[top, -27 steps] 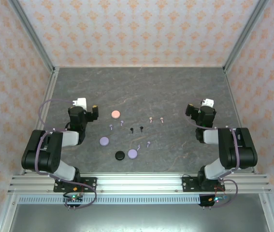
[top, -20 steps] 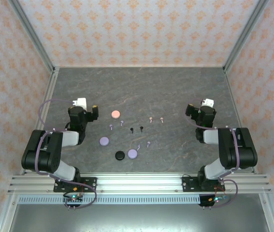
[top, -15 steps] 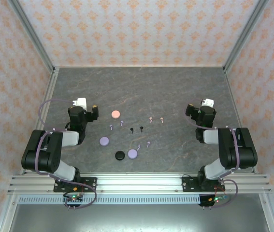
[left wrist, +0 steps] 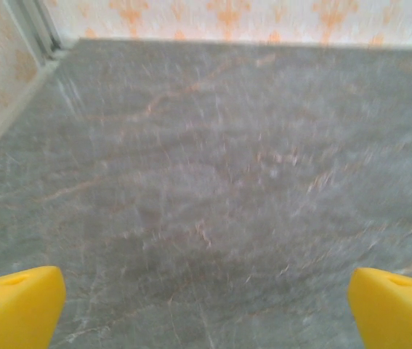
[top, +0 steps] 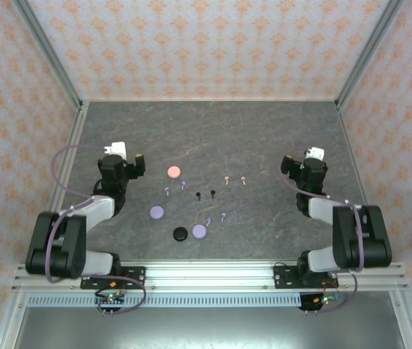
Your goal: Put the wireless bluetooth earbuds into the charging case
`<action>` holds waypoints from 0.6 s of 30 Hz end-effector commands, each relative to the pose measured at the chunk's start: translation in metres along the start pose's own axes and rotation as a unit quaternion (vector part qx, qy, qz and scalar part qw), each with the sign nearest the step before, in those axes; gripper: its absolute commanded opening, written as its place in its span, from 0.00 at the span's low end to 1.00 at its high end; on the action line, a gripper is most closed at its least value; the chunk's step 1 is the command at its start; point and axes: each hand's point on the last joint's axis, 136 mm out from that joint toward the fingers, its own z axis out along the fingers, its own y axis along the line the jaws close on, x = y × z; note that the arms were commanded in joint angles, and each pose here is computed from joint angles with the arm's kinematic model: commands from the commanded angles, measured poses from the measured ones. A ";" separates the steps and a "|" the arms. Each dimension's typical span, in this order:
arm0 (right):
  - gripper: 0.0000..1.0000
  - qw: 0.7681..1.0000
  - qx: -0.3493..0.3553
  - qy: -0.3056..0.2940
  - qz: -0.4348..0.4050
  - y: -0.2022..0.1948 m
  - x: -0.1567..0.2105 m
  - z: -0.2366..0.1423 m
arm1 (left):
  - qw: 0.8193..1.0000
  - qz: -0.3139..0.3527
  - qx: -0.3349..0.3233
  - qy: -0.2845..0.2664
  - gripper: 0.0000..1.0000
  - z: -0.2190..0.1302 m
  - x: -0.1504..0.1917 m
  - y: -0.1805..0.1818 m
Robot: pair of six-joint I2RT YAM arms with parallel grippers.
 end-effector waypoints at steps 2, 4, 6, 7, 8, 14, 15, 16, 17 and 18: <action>1.00 0.999 -0.025 0.016 0.015 0.012 -0.034 -0.025 | 0.997 -0.074 -0.013 0.006 1.00 -0.031 -0.033 0.008; 0.99 0.998 -0.043 0.028 0.024 0.020 -0.045 -0.041 | 0.993 -0.118 0.001 0.011 1.00 -0.044 -0.036 0.005; 0.99 0.996 -0.062 0.048 0.031 0.031 -0.048 -0.055 | 0.988 -0.156 0.012 0.019 1.00 -0.055 -0.034 0.003; 0.99 0.995 -0.077 0.059 0.030 0.039 -0.049 -0.064 | 0.984 -0.174 0.023 0.024 1.00 -0.060 -0.031 0.001; 0.99 0.993 -0.089 0.069 0.024 0.047 -0.049 -0.071 | 0.981 -0.190 0.034 0.031 1.00 -0.063 -0.028 -0.003; 1.00 0.968 -0.189 0.165 -0.001 0.108 -0.028 -0.116 | 0.956 -0.237 0.141 0.102 1.00 -0.081 -0.006 -0.045; 1.00 0.961 -0.206 0.184 -0.029 0.123 -0.018 -0.126 | 0.952 -0.239 0.157 0.111 1.00 -0.084 -0.003 -0.052; 1.00 0.954 -0.216 0.201 -0.058 0.134 -0.007 -0.136 | 0.949 -0.237 0.170 0.118 1.00 -0.087 0.000 -0.057; 1.00 0.947 -0.225 0.213 -0.081 0.143 0.002 -0.144 | 0.948 -0.236 0.178 0.122 1.00 -0.090 0.001 -0.060; 1.00 0.939 -0.241 0.223 -0.104 0.153 0.011 -0.154 | 0.943 -0.248 0.183 0.126 1.00 -0.093 0.003 -0.063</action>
